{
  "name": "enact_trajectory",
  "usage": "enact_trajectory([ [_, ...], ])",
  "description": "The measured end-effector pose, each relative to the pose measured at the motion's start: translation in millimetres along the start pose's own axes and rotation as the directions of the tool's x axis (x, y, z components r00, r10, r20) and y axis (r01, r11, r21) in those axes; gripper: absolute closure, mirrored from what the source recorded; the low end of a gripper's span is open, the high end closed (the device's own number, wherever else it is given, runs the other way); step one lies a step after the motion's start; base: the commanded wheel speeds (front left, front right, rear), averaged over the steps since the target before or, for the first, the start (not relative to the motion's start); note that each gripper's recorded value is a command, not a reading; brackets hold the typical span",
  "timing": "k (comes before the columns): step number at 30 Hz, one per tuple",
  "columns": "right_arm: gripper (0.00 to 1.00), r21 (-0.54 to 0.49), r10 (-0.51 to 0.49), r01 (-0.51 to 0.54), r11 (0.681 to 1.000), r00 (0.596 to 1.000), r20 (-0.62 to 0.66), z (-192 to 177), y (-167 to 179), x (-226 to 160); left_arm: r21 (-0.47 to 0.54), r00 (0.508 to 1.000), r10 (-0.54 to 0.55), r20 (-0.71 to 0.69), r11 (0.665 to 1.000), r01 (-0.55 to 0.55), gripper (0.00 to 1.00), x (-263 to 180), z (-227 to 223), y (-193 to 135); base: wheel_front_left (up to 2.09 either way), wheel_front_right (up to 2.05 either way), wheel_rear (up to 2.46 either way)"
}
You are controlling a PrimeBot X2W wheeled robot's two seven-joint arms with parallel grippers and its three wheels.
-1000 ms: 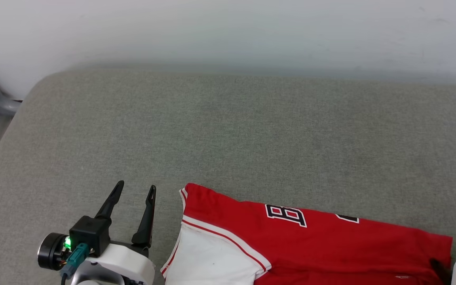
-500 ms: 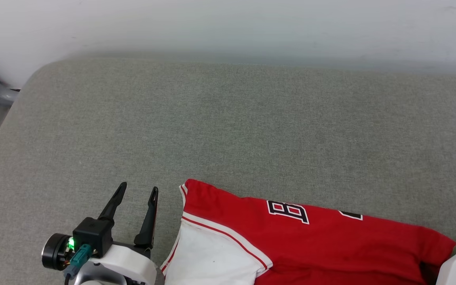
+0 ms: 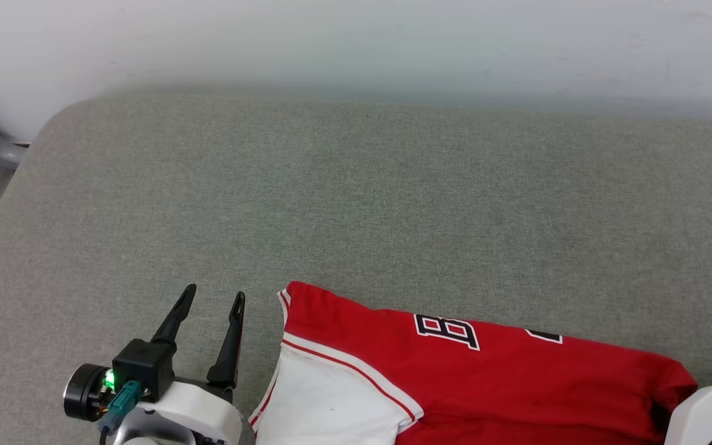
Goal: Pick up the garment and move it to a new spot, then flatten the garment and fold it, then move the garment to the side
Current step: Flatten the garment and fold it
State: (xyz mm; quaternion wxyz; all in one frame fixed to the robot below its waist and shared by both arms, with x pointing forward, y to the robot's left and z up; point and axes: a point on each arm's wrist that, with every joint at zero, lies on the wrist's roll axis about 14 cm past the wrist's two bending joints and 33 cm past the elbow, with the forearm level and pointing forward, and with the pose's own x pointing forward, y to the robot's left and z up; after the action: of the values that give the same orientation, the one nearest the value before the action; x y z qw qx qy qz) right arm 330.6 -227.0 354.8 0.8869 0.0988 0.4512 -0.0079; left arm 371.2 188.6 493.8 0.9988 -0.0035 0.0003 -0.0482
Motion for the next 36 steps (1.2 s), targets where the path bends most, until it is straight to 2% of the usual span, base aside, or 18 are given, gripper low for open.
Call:
enact_trajectory([
  [7,1.0,-0.061,-0.061,0.067,0.996,0.994,0.087,28.3,-26.4,-8.4,0.008,1.0,-0.001,0.006,1.0,0.001,0.0,-4.7,1.5,0.9,0.0,0.0,0.0],
  [14,1.0,-0.087,-0.186,0.2,0.976,0.971,0.149,52.0,-77.2,-24.2,0.01,1.0,-0.01,0.016,1.0,0.009,0.0,-7.2,4.4,0.0,0.0,0.0,0.0],
  [17,1.0,-0.08,-0.197,0.211,0.974,0.968,0.152,50.9,-82.9,-26.6,0.007,1.0,-0.005,0.021,1.0,0.005,0.0,-10.1,5.9,0.2,0.0,0.0,0.0],
  [26,1.0,-0.076,-0.129,0.146,0.986,0.972,0.198,55.8,-61.1,-35.6,-0.003,0.999,0.001,0.037,1.0,-0.001,0.0,-21.4,10.0,-0.7,0.0,0.0,0.0],
  [36,1.0,-0.158,0.074,-0.045,0.986,0.979,0.187,46.9,12.4,-53.2,-0.013,0.998,0.01,0.06,1.0,-0.009,0.0,-31.9,15.9,-1.2,0.0,0.0,0.0],
])
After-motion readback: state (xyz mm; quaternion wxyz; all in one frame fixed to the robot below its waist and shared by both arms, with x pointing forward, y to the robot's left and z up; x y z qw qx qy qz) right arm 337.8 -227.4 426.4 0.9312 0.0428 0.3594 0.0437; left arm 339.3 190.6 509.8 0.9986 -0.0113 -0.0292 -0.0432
